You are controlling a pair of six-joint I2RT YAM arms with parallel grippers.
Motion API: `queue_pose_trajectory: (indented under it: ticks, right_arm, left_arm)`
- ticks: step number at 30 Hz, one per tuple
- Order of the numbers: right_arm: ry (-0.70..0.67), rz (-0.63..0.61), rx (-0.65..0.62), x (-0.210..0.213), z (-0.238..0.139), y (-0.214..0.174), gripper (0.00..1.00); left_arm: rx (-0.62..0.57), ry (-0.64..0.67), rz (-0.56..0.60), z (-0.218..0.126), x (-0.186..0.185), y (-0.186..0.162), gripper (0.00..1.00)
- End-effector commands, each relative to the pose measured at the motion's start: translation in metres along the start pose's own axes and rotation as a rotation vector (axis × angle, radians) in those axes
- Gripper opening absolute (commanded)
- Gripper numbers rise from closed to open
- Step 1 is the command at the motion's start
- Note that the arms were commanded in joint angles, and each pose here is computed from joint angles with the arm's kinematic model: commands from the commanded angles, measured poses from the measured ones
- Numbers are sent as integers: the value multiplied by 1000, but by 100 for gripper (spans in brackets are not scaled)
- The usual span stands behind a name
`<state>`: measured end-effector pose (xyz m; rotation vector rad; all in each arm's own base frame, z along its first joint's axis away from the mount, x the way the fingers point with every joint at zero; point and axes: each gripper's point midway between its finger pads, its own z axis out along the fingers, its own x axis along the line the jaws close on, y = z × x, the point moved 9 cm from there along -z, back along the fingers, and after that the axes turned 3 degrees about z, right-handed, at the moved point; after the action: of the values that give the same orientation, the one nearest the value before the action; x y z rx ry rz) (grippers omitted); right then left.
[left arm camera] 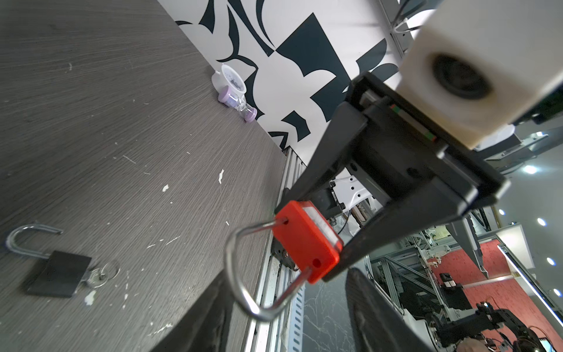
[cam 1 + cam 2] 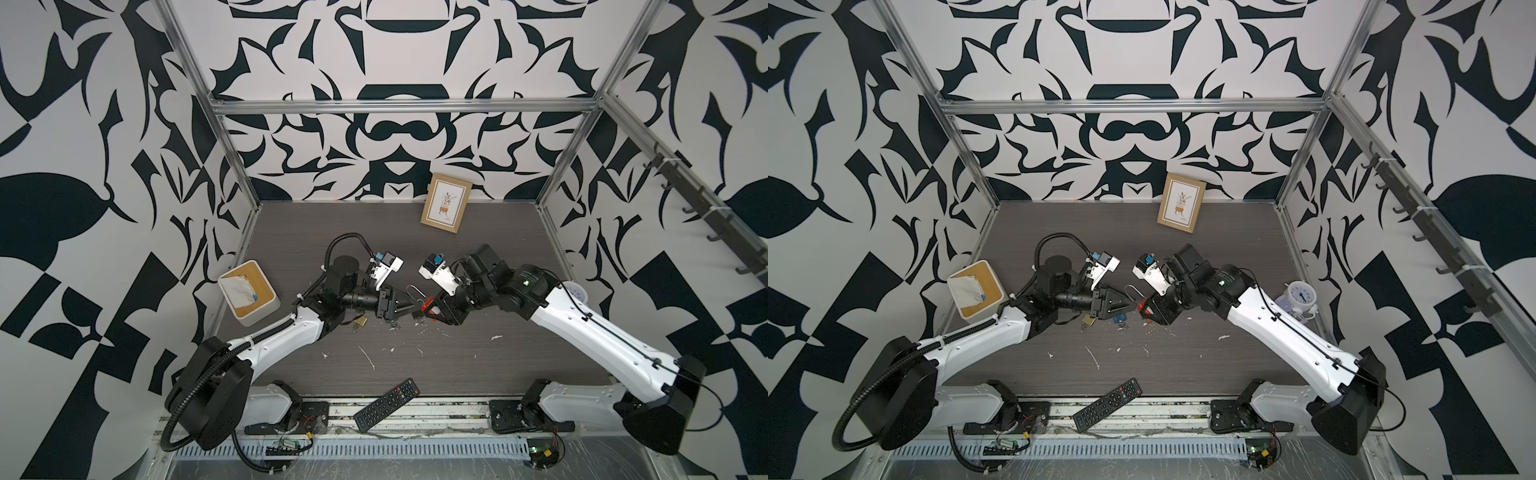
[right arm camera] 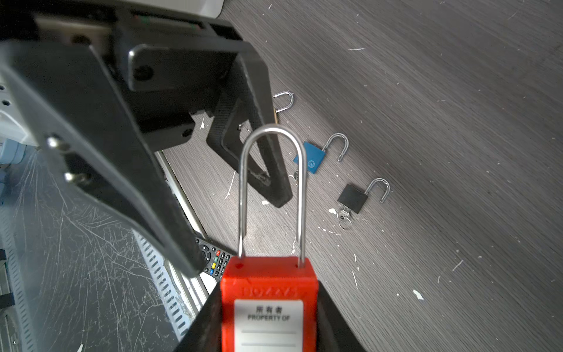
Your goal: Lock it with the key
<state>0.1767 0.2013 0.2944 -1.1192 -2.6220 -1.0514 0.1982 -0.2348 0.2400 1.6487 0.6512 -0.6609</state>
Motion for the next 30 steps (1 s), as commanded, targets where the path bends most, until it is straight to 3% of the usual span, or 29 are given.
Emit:
queue_pose_trajectory:
  ticks: [1,11,30]
  right_arm:
    - [35,-35,-52,7,-9,3,0]
    - [26,-46,-25,6,-4,-2,0]
    - [-96,-77,-55,0,-1,-1,0]
  left_arm:
    - [-23,15,17,1,-1,7,61]
    - [-56,6,7,4,-4,20,58]
    - [-24,24,-37,6,-2,20,28]
